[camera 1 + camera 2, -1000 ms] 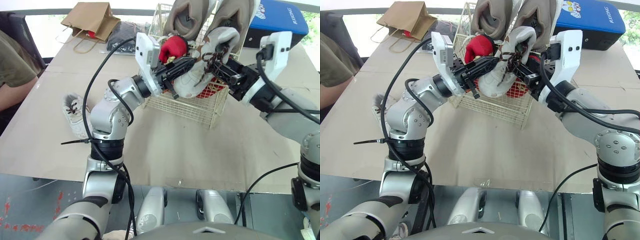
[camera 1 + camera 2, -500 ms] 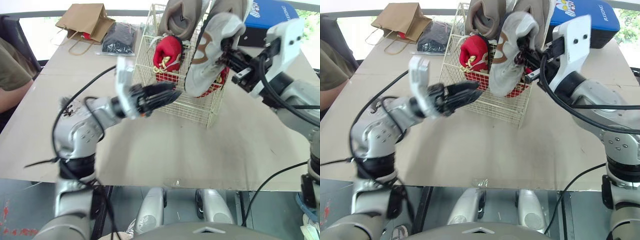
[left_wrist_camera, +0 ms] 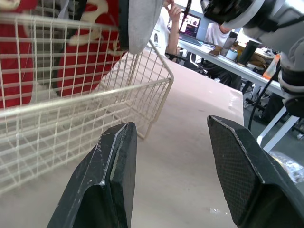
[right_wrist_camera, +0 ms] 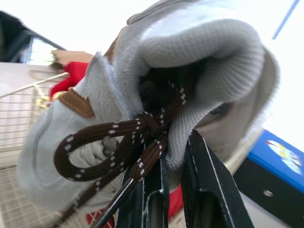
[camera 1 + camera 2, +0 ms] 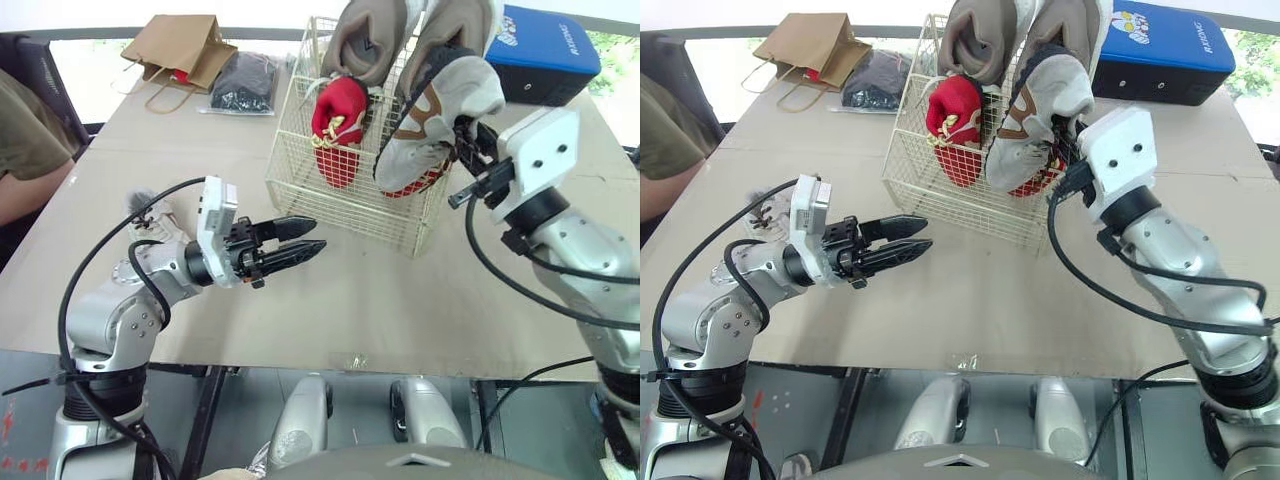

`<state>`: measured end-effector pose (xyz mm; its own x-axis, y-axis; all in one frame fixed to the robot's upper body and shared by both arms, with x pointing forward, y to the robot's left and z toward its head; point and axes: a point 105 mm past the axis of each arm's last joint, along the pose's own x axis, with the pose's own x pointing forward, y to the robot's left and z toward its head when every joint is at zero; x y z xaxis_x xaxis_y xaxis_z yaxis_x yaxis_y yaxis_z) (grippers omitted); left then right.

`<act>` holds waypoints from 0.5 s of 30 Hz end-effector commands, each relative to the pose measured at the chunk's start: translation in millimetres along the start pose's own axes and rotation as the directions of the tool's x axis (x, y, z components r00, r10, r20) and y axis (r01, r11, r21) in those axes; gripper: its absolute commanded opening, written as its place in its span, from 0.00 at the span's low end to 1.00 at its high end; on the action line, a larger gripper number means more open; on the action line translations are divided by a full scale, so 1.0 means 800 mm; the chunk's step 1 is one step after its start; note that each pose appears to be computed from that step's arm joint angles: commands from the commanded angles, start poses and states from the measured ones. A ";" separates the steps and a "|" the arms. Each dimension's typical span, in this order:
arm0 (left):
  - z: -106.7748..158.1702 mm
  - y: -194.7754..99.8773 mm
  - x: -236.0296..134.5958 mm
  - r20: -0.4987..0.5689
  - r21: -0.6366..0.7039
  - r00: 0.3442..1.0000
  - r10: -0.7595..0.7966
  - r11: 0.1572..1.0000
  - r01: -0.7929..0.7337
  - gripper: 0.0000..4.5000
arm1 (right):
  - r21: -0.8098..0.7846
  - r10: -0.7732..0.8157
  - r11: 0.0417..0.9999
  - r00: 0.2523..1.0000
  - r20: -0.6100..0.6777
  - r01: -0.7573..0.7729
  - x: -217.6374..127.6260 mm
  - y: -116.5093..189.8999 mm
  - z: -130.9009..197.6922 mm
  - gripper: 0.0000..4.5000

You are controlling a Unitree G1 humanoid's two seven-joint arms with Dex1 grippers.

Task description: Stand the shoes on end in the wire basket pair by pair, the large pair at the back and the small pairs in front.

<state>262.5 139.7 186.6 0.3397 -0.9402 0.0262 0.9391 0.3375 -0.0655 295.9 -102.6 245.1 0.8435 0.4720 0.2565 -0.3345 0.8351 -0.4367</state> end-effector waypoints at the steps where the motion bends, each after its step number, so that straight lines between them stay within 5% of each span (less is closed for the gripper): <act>1: 0.007 -0.007 0.004 -0.005 0.062 0.999 -0.038 0.997 0.038 0.58 | -0.017 0.073 0.997 0.983 -0.166 -0.077 -0.001 0.024 -0.055 0.00; 15: 0.009 0.003 0.007 0.001 0.081 1.000 -0.014 0.997 0.014 0.58 | 0.061 0.054 0.997 0.996 -0.075 -0.049 0.006 0.037 -0.010 0.00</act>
<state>267.7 137.8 186.7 0.3357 -0.9419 0.0142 0.9418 0.3353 -0.0231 284.8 -77.6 248.9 0.8221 0.4958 0.2799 -0.3705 0.8392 -0.3981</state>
